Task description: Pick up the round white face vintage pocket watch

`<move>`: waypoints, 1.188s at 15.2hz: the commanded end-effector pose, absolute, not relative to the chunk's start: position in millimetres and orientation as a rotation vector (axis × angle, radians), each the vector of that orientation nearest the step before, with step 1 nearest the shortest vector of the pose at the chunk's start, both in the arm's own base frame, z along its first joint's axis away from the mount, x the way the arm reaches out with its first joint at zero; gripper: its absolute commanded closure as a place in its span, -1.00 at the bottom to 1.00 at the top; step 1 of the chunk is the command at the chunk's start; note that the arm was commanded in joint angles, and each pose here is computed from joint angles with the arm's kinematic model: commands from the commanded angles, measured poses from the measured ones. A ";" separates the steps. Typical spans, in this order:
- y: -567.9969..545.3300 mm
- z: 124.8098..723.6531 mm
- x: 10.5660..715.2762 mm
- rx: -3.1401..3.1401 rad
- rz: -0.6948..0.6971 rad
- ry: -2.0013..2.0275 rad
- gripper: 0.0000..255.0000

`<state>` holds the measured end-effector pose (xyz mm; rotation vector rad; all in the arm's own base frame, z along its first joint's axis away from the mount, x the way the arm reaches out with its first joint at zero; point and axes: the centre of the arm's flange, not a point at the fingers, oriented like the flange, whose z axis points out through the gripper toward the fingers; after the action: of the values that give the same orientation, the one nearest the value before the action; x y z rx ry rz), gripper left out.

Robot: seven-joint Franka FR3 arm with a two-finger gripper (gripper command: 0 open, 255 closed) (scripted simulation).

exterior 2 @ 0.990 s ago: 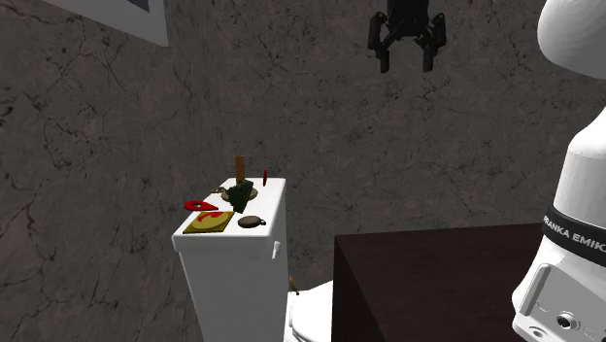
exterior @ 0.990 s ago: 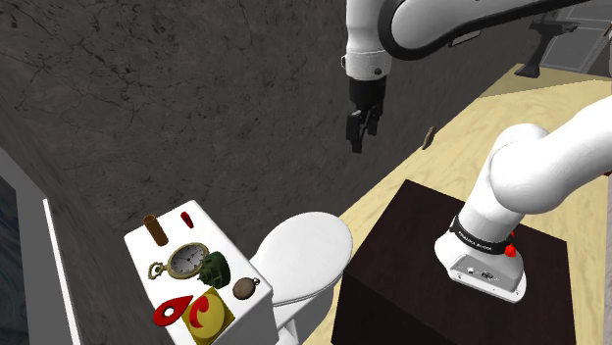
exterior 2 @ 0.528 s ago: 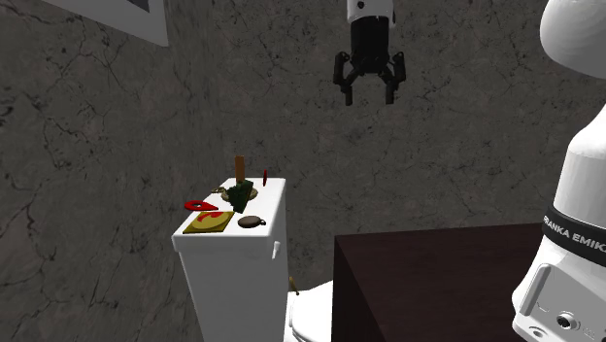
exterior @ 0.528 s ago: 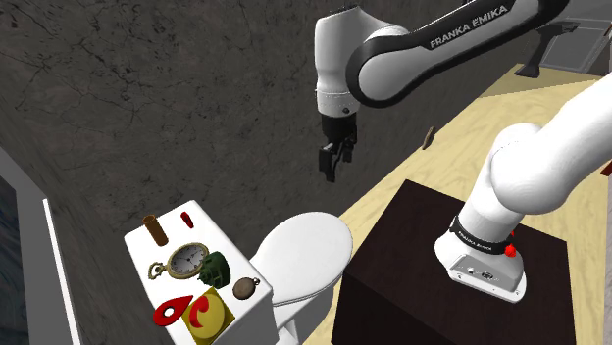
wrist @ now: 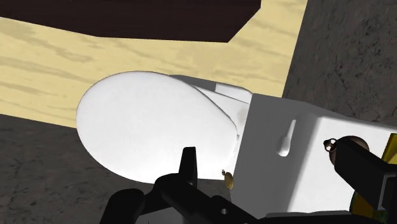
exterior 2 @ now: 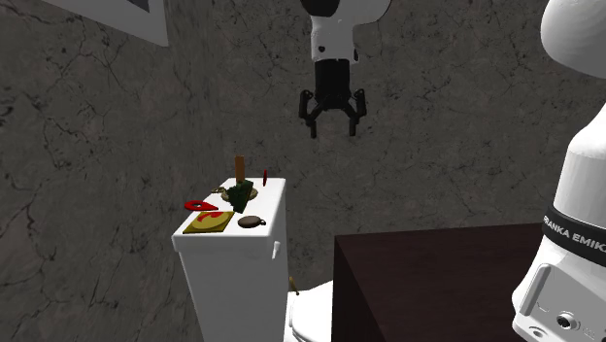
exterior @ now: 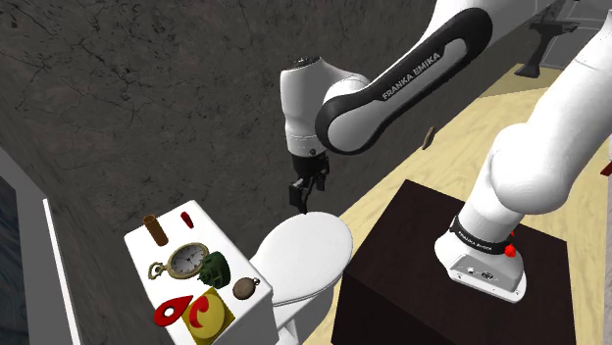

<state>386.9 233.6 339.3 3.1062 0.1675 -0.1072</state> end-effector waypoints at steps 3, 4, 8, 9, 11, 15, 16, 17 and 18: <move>269.1 303.4 402.8 3.111 -0.094 0.189 -1.00; 278.0 294.6 406.6 3.111 -0.091 0.195 -1.00; 313.6 259.6 421.5 3.113 -0.079 0.216 -1.00; 322.5 250.9 425.2 3.113 -0.076 0.222 -1.00; 340.5 233.6 432.6 3.114 -0.070 0.233 -1.00; 376.6 199.0 447.1 3.116 -0.058 0.255 -1.00; 385.7 190.4 450.7 3.116 -0.055 0.260 -1.00; 394.8 181.8 454.2 3.116 -0.052 0.266 -1.00; 404.0 173.3 457.8 3.117 -0.049 0.271 -1.00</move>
<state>455.0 395.4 181.0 3.1166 0.2659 -0.0535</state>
